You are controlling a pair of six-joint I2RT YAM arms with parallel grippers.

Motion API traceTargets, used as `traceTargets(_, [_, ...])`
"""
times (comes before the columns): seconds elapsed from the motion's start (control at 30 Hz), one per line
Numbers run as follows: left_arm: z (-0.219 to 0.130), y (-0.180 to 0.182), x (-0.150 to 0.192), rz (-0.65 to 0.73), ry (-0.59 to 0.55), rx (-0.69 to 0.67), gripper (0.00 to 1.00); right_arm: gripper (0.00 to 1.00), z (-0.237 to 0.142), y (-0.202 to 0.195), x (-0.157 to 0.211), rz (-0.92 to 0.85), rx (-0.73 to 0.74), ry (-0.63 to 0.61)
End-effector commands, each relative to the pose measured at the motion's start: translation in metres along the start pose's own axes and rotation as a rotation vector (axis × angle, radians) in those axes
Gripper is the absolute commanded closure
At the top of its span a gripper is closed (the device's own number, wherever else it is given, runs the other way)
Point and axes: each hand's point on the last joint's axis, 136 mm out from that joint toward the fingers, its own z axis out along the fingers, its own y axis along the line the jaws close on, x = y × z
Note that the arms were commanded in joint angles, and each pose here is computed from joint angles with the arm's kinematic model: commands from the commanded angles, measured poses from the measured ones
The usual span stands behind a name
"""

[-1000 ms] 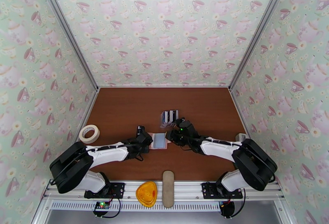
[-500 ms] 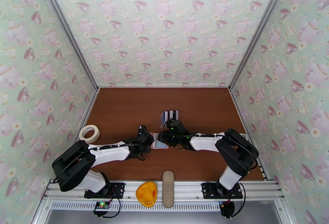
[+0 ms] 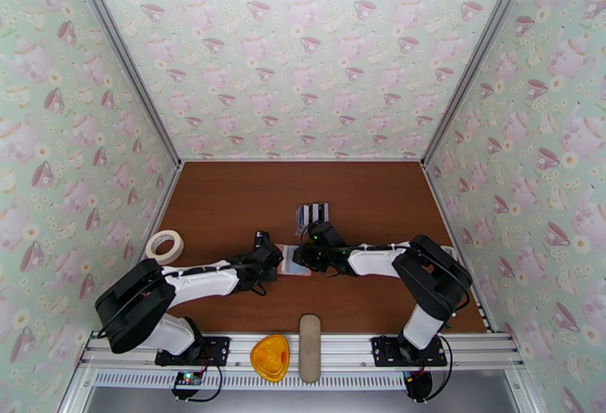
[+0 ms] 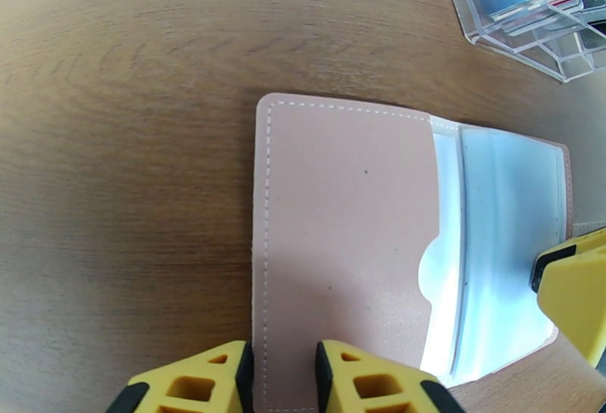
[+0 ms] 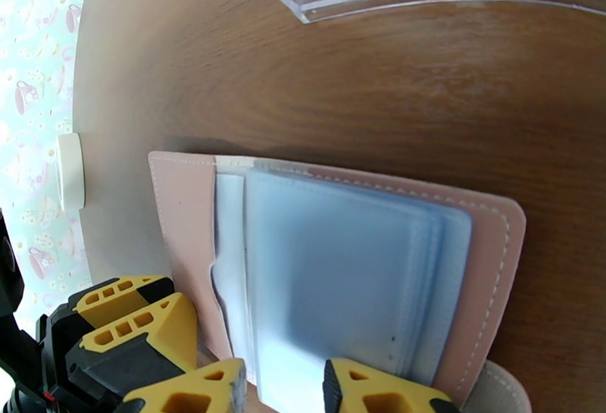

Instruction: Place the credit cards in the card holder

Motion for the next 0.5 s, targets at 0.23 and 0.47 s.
traceTargets(0.23, [-0.016,-0.001,0.010,0.016,0.069,0.063,0.67,0.66,-0.001,-0.042,0.014,0.032,0.153,0.031])
traceTargets(0.47, [-0.049,-0.025,-0.038,0.040,-0.033,0.128,0.65,0.66,-0.008,-0.030,0.011,0.024,0.130,0.011])
